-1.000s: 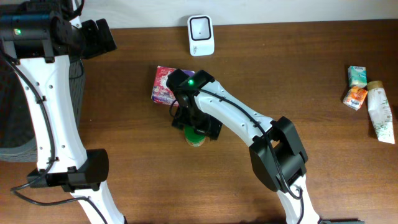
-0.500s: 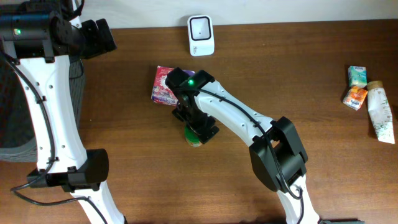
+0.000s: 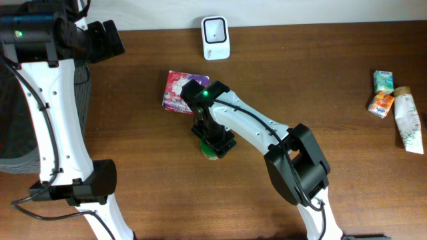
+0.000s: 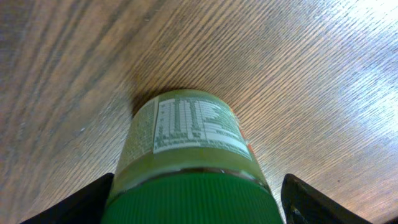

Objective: Scan the item barcode
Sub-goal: 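Grasp the green-lid jar from above with the right gripper, then lift the jar and hold it to the white scanner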

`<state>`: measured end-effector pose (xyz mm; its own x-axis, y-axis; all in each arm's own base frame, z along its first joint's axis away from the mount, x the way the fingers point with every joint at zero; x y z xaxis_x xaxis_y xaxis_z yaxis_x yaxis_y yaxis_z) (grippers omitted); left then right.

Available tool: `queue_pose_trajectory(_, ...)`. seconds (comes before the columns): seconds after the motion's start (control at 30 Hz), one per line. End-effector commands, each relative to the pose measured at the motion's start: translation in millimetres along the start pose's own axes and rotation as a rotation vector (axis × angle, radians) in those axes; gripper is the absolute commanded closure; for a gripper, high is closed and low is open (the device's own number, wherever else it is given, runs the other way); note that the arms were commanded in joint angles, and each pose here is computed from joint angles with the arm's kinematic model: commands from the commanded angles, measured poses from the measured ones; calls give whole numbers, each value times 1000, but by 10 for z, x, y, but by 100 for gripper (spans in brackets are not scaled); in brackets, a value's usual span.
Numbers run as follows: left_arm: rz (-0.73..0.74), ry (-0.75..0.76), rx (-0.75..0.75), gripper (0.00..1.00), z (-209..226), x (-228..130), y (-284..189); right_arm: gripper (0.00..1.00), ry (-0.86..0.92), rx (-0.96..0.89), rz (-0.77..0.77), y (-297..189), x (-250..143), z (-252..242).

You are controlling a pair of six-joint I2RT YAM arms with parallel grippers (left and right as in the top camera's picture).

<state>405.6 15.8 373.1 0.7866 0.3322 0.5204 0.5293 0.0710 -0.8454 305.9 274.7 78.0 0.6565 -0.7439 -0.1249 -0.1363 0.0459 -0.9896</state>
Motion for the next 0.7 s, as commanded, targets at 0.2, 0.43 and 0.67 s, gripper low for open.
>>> queue_pose_trajectory(0.2, -29, 3, 0, 1, 26, 15, -109, 40, -61, 1, 0, -24, 125, -10)
queue_pose_trajectory(0.43, -29, 3, 0, 1, 26, 15, -109, 49, -292, 223, 5, -680, 853, 159)
queue_pose_trajectory(0.67, -29, 3, 0, 1, 26, 15, -109, 49, -562, 854, 371, -1439, 1385, 253)
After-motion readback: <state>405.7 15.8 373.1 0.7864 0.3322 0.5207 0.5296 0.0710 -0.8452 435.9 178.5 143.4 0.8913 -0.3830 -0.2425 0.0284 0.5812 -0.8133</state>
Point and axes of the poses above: each gripper's point midway between its finger pads, its own y axis out along the fingers, its own z axis along the line the jaws close on, x = y × z, the point moved 4 cm from there along -y, back along the fingers, and after that the axes turned 1 degree about -y, right-handed, at the moved point
